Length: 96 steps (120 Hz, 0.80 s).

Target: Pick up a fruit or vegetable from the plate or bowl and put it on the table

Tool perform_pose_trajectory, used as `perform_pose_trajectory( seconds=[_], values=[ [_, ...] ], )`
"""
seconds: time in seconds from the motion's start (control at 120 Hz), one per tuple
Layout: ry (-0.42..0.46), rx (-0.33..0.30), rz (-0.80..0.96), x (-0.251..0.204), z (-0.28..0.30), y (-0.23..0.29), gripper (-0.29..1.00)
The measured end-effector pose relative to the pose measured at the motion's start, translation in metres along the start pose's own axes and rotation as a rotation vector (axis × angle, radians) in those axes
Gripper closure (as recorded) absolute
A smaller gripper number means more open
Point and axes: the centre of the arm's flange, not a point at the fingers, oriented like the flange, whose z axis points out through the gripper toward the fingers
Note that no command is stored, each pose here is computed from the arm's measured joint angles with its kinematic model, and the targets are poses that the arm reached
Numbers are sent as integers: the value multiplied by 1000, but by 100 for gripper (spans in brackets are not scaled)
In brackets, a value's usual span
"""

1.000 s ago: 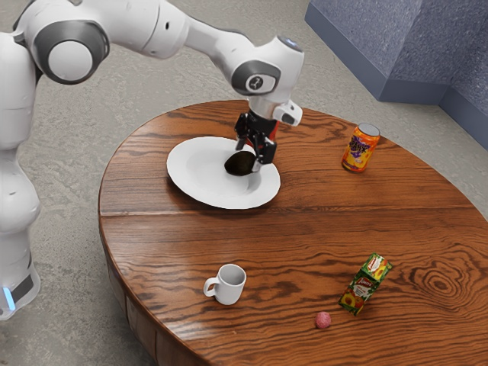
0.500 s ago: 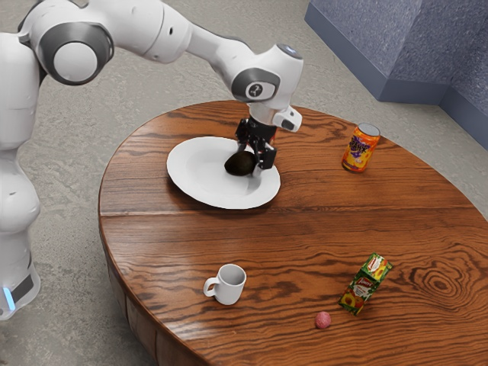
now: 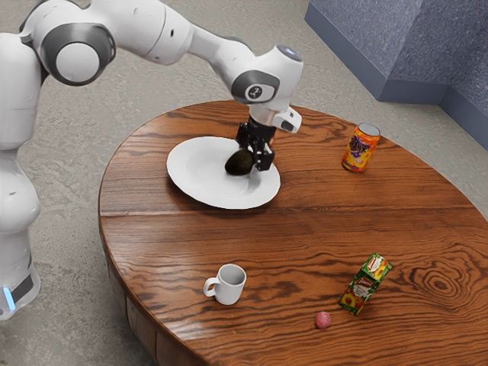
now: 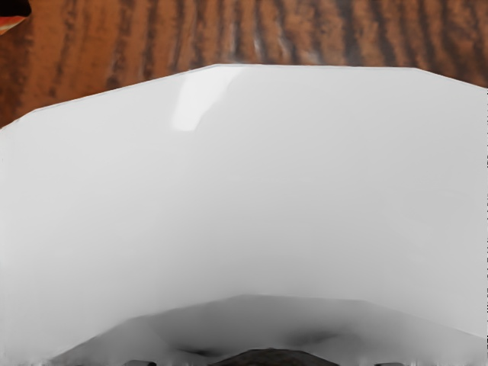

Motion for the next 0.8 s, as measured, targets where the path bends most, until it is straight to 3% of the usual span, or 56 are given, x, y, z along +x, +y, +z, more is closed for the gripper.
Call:
perform_pose_trajectory(
  seconds=[0.158,0.258,0.417,0.533,0.617,0.8],
  values=[
    [66,3,15,-1,-54,15,43],
    [92,-11,90,-8,-83,66,42],
    [138,-86,255,-21,-123,176,41],
    [179,-148,308,0,-139,216,40],
    [188,-159,313,5,-142,227,37],
    [179,-161,286,2,-144,231,11]
  ],
)
